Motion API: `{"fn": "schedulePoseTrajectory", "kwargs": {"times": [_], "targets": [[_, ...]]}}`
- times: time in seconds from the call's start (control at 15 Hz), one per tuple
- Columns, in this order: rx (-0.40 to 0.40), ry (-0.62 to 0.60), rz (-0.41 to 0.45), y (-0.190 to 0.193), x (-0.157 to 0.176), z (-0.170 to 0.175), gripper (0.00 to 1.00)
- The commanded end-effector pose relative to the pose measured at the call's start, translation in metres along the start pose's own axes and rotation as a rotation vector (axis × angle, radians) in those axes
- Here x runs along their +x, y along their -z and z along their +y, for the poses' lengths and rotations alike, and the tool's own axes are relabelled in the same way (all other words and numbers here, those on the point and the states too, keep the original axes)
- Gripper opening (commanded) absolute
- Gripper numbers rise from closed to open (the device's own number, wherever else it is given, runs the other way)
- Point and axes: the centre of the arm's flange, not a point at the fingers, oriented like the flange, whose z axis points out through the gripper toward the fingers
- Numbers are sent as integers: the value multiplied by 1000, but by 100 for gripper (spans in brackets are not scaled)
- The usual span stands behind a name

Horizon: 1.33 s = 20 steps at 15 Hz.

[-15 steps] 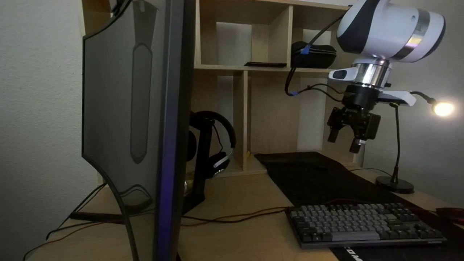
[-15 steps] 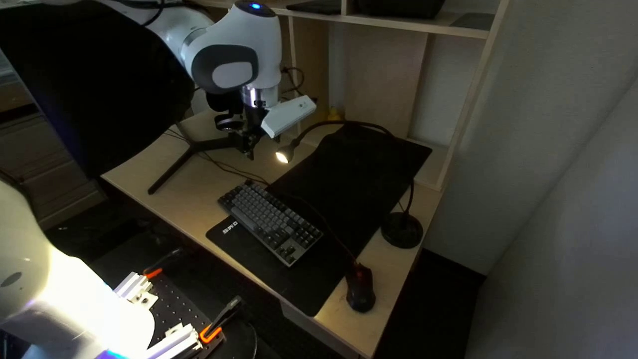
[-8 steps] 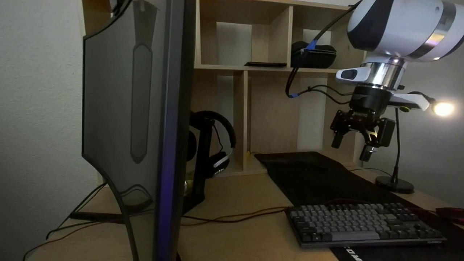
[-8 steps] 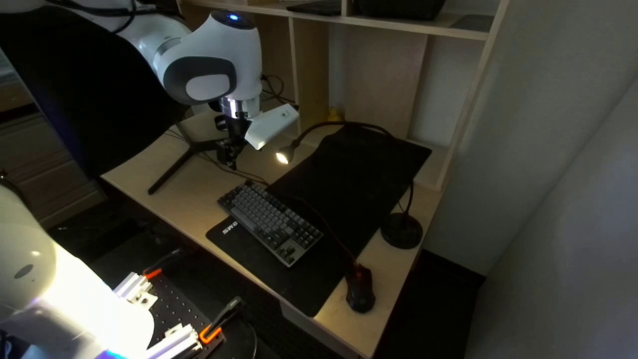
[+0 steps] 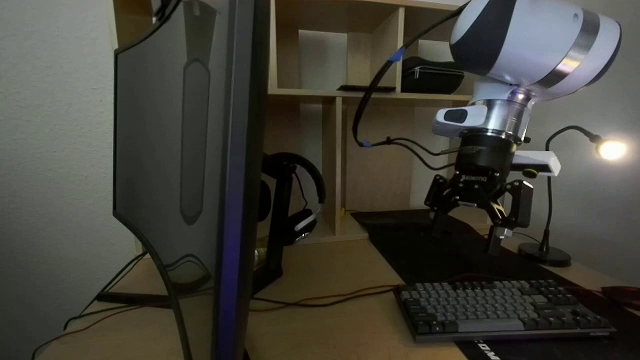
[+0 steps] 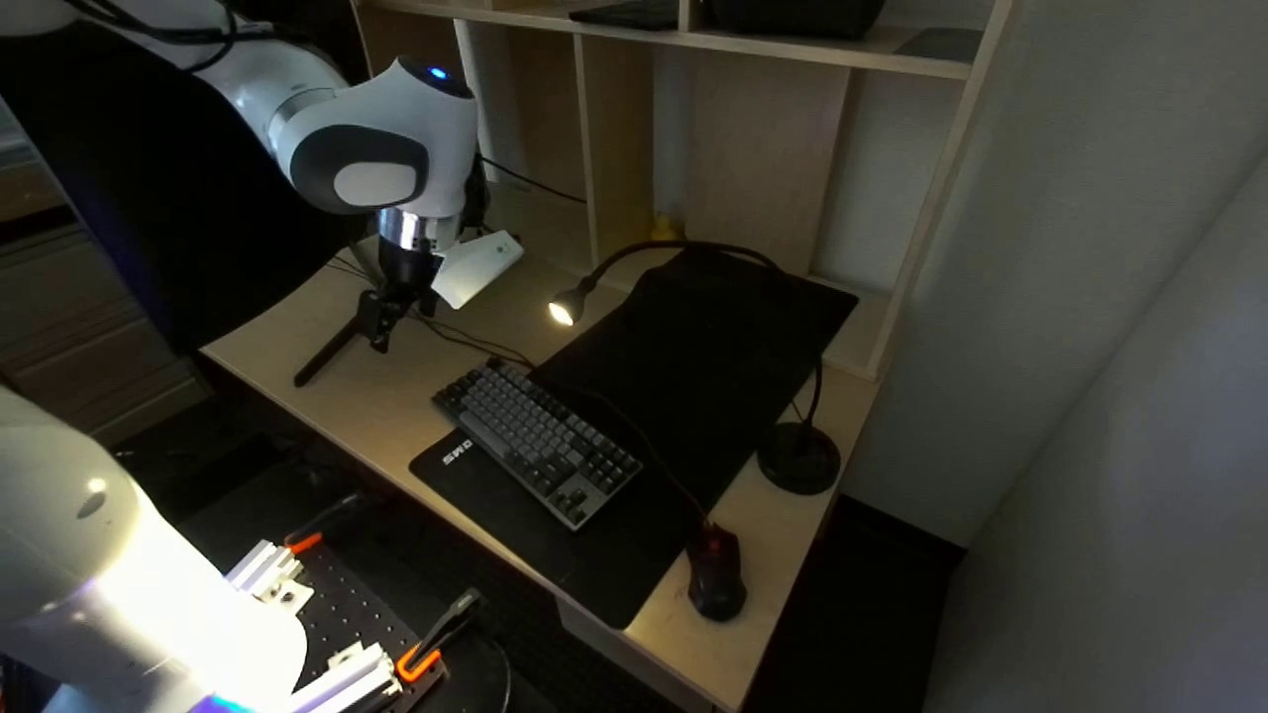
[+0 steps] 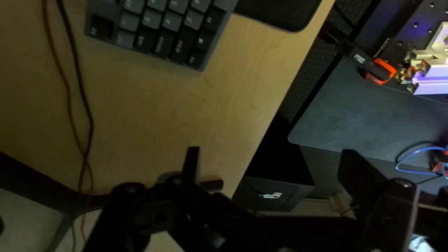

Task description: Hang the headphones on the monitor, turn on the desk lamp, then press the spacebar on the keyboard

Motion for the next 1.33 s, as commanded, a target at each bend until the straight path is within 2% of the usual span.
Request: {"fn": "schedulePoseTrajectory", "kwargs": {"times": [0.0,0.07,0.13,0.4,0.53,0.67,0.8,0.93,1.0,1.07,1.27], "targets": [[126,38,-45,-25,11,-21,100],[137,6,-107,-30,5,-27,100],[104,28,-49,-22,13,-13,100],[111,20,-59,-24,13,-14,100],[103,-71,-95,-23,16,-17,100],[85,-163,-78,-24,18,-17,100],[102,-239,-83,-24,20,-18,100],[88,-289,-142,-23,19,-18,100],[63,-291,-131,-25,18,-16,100],[96,-271,-111,-24,16,-13,100],[86,-285,-115,-23,17,-12,100]]}}
